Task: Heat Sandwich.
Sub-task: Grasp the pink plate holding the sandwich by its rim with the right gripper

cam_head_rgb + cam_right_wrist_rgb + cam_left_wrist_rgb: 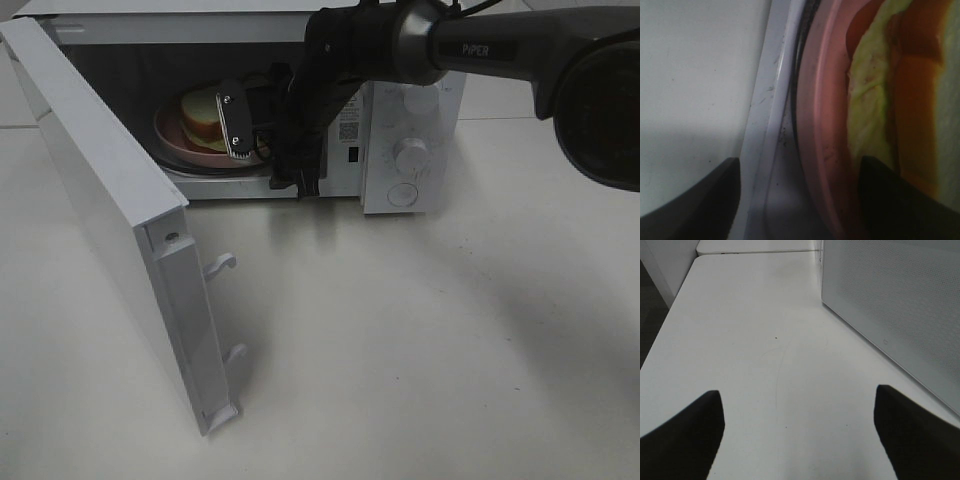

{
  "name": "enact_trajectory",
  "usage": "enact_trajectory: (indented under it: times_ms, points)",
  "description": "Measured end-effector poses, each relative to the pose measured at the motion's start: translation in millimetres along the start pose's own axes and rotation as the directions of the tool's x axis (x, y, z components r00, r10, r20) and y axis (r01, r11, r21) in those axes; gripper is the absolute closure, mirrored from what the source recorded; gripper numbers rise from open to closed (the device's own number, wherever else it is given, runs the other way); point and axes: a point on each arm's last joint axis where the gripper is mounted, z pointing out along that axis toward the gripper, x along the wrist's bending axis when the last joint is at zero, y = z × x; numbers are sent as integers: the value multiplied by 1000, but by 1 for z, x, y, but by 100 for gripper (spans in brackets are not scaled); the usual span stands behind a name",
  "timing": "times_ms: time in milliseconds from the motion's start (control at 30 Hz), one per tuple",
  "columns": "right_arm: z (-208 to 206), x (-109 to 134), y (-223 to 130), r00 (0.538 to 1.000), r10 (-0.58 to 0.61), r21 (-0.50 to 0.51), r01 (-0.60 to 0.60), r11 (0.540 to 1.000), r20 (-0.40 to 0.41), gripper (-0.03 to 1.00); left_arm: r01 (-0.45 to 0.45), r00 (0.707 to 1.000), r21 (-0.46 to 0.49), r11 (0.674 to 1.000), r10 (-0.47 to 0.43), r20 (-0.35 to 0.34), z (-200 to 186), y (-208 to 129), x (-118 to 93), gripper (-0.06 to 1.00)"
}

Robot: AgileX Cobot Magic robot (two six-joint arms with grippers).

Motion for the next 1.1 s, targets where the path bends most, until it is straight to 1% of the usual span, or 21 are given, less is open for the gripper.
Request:
enact_trajectory:
  times_ms: [200,267,433,633,767,1100]
  points:
    - [10,3,-2,1000,20,-1,-20,1000,-13,34,0,1000,0,1000,0,0,0,0,0,19]
    - [17,5,-4,1000,27,-3,-27,1000,-9,36,0,1000,0,1000,0,0,0,0,0,19]
    - [18,4,-8,999,51,-9,-51,999,-11,39,0,1000,0,1000,0,0,0,0,0,19]
    - [18,5,-8,998,52,-9,-53,999,-16,42,0,1000,0,1000,0,0,0,0,0,19]
    - [18,4,-7,998,58,-13,-59,998,-26,46,0,1000,0,1000,0,0,0,0,0,19]
    - [18,4,-7,998,64,-16,-64,998,-28,46,0,1000,0,1000,0,0,0,0,0,19]
